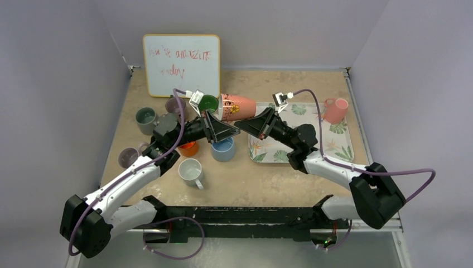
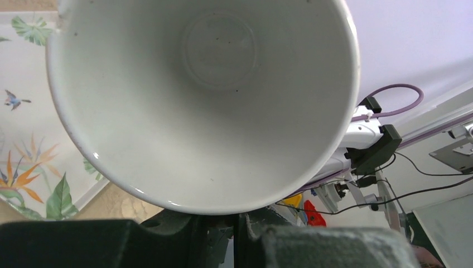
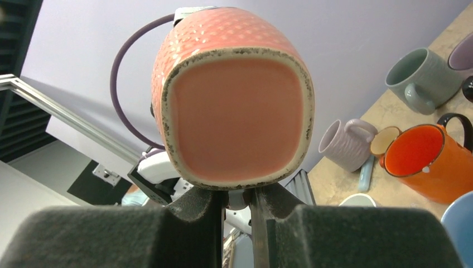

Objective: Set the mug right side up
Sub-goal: Turn over the cup on the tray, then place the cup at the center of the board.

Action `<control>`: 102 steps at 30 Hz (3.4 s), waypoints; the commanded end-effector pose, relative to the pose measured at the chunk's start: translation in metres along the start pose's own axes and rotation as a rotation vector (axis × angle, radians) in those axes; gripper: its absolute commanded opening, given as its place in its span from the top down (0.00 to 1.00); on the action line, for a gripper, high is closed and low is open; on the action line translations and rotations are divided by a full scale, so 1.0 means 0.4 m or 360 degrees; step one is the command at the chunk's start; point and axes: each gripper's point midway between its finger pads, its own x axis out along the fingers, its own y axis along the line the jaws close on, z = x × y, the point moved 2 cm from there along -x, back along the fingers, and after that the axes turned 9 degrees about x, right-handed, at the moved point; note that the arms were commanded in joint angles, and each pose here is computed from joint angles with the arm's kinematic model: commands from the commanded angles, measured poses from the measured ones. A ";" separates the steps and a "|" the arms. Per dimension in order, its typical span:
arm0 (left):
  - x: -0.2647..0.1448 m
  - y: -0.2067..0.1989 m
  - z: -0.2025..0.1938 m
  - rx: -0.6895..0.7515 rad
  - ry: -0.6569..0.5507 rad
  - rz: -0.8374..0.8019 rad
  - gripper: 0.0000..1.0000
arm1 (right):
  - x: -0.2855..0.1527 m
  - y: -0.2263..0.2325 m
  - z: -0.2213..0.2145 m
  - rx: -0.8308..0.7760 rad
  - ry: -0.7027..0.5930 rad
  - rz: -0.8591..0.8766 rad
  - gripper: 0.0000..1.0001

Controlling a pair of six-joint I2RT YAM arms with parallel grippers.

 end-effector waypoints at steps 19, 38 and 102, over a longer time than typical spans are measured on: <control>-0.066 0.094 -0.102 0.0237 0.0300 0.0317 1.00 | -0.172 -0.090 -0.080 -0.0306 0.0066 -0.0535 0.20; -0.119 0.121 -0.235 0.0493 0.0744 0.0774 1.00 | -0.310 -0.027 0.011 -0.0681 -0.0251 -0.1021 0.01; -0.204 0.064 -0.280 0.0758 0.0745 0.1251 0.15 | -0.415 -0.170 0.090 -0.0433 -0.0620 -0.1786 0.01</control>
